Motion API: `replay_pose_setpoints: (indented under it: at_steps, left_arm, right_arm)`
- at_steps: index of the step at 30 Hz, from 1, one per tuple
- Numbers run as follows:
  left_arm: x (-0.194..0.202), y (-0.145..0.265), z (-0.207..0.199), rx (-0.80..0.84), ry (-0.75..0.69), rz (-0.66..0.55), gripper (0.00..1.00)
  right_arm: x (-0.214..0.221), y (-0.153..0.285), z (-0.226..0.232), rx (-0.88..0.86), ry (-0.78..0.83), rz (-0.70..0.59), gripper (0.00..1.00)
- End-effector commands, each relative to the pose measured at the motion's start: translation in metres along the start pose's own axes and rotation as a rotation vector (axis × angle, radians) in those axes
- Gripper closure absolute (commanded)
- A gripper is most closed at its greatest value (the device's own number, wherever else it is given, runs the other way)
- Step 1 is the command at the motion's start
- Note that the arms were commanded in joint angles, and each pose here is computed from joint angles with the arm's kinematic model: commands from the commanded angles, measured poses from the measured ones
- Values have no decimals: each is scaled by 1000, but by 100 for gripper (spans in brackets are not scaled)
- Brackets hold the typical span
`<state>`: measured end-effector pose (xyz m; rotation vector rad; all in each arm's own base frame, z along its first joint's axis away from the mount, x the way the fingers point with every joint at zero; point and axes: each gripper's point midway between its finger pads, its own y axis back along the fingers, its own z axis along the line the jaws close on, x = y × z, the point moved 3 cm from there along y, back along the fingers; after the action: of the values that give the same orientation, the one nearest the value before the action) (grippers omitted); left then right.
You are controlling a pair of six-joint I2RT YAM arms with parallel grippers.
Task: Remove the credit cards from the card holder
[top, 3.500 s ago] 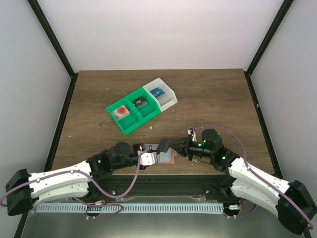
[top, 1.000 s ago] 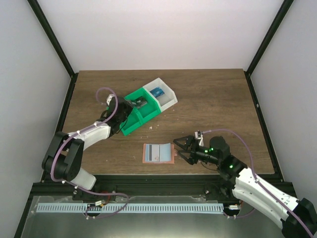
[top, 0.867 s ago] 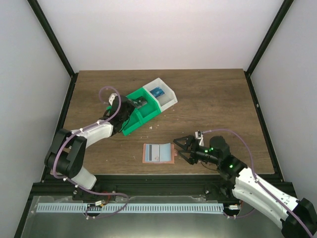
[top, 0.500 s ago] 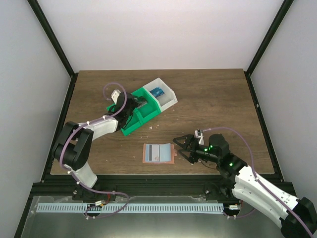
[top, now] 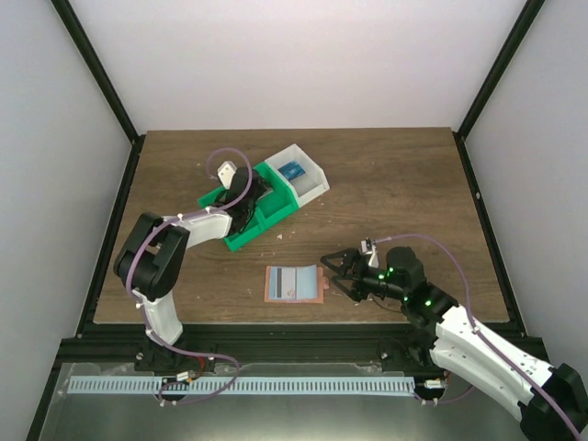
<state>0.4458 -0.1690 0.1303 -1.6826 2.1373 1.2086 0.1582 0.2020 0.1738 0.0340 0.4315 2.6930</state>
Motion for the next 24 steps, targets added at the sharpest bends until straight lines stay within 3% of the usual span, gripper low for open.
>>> replay_pose_setpoints:
  at_steps: [1, 10, 16, 24]
  left_arm:
    - [-7, -7, -7, -11, -47, -55, 100]
    - [-3, -15, 0, -60, -77, -53, 100]
    - [-3, -16, -4, -57, -100, -44, 84]
    - [-11, -4, -24, 7, -154, -36, 72]
  right_arm:
    - [-7, 3, 14, -8, 36, -28, 0]
    - [-9, 1, 9, 7, 33, -43, 0]
    - [-10, -2, 6, 24, 32, -37, 0]
    - [-11, -5, 3, 64, 49, -26, 0]
